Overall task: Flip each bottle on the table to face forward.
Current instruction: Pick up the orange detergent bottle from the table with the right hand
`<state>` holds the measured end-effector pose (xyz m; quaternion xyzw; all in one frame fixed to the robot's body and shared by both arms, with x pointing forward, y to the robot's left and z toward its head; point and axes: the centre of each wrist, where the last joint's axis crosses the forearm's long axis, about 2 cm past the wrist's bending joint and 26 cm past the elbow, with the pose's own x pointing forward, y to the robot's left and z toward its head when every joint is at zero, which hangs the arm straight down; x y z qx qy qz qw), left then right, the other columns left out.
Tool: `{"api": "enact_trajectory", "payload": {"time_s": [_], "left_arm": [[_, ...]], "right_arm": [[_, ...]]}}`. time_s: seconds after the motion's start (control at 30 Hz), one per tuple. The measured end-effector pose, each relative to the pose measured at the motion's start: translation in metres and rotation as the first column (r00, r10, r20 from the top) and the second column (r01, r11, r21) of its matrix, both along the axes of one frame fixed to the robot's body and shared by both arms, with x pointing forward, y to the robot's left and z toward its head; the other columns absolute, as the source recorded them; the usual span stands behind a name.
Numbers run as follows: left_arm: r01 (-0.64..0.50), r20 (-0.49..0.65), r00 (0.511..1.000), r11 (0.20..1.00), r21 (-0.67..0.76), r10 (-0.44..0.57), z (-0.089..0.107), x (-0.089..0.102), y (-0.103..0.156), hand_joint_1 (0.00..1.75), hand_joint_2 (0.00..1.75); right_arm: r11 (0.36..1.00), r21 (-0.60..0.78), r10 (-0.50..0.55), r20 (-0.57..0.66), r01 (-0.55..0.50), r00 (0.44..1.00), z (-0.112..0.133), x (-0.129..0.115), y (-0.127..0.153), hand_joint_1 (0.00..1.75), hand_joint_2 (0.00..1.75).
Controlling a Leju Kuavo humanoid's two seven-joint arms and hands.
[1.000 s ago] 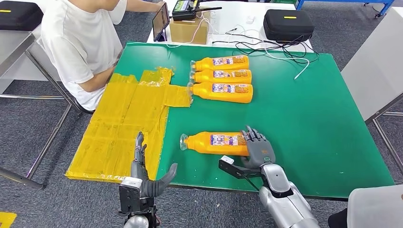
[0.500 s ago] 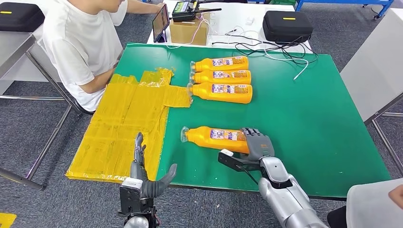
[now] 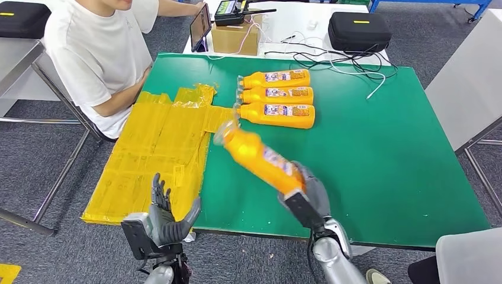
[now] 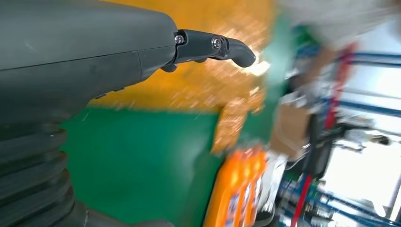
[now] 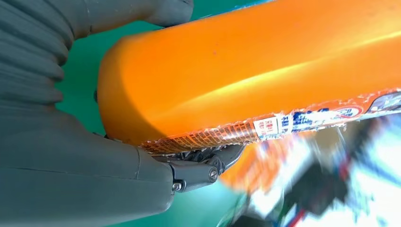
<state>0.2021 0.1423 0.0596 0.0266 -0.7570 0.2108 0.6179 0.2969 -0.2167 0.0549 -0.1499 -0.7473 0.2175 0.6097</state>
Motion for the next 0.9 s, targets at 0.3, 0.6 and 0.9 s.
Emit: {"api": "enact_trajectory", "payload": {"time_s": [0.3,0.6,0.9], "left_arm": [[0.284,0.058,0.958,0.923,-0.259,-0.279,0.003,-0.009,-0.016,0.0,1.75],[0.447,0.137,0.895,0.854,-0.266,-0.425,0.004,-0.013,-0.023,0.0,1.75],[0.46,0.167,0.887,0.852,-0.251,-0.43,0.006,-0.011,-0.023,0.0,1.75]], "right_arm": [[0.897,0.41,-0.243,0.151,0.162,0.958,0.018,-0.024,0.015,1.75,1.75],[0.93,0.327,0.12,0.157,-0.166,0.98,0.016,-0.047,0.071,1.75,1.75],[0.89,0.192,0.378,0.197,-0.414,0.905,0.008,-0.076,0.115,1.75,1.75]]}}
